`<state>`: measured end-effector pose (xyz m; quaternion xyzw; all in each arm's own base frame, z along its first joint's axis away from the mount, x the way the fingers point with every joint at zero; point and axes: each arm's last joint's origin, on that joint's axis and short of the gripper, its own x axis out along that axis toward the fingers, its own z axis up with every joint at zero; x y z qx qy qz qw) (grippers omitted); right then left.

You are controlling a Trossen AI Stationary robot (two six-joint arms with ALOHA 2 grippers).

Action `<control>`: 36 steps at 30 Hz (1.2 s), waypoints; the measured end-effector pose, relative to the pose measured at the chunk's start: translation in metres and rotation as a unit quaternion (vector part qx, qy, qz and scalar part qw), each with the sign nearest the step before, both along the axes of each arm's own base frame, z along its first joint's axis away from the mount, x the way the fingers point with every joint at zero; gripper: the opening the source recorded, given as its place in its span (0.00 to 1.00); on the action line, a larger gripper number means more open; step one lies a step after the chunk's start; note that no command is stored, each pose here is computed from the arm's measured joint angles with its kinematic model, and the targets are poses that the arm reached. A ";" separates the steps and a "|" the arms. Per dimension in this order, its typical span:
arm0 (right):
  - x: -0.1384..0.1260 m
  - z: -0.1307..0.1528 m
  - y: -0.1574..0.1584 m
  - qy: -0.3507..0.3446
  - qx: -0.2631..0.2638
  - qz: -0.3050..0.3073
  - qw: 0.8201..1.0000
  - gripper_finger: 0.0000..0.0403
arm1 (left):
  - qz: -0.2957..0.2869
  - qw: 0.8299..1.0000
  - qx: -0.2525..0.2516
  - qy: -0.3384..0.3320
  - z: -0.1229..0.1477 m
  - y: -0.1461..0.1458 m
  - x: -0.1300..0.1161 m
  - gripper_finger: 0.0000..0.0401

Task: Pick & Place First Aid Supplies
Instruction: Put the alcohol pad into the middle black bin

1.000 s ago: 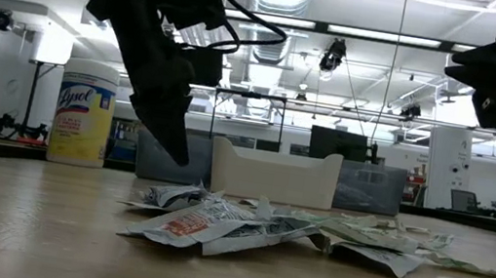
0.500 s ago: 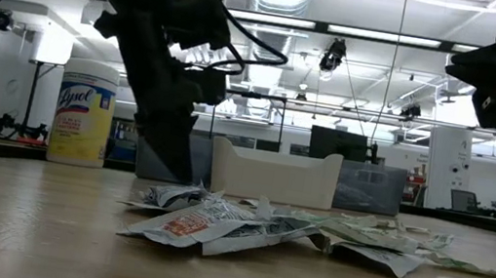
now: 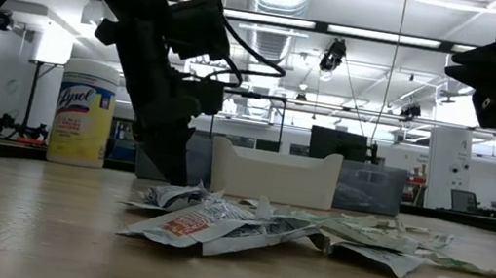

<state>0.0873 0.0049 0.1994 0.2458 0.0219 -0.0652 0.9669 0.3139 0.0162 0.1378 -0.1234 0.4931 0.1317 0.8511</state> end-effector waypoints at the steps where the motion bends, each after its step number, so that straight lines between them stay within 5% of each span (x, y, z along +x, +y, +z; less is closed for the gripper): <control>1: 0.000 0.000 0.000 0.000 0.000 0.000 1.000 0.22 | 0.000 1.000 0.000 0.004 -0.002 0.000 0.000 0.30; 17: 0.000 0.000 0.000 0.000 0.000 0.000 1.000 0.16 | 0.005 0.994 0.037 0.103 -0.015 0.002 -0.014 0.20; 25: 0.000 0.000 0.000 0.000 0.000 0.000 1.000 0.17 | 0.014 0.992 0.048 0.118 -0.021 0.005 -0.020 0.02; 36: 0.000 0.000 0.000 0.000 0.000 0.000 1.000 0.22 | 0.013 0.995 0.043 0.093 -0.003 0.005 -0.020 0.00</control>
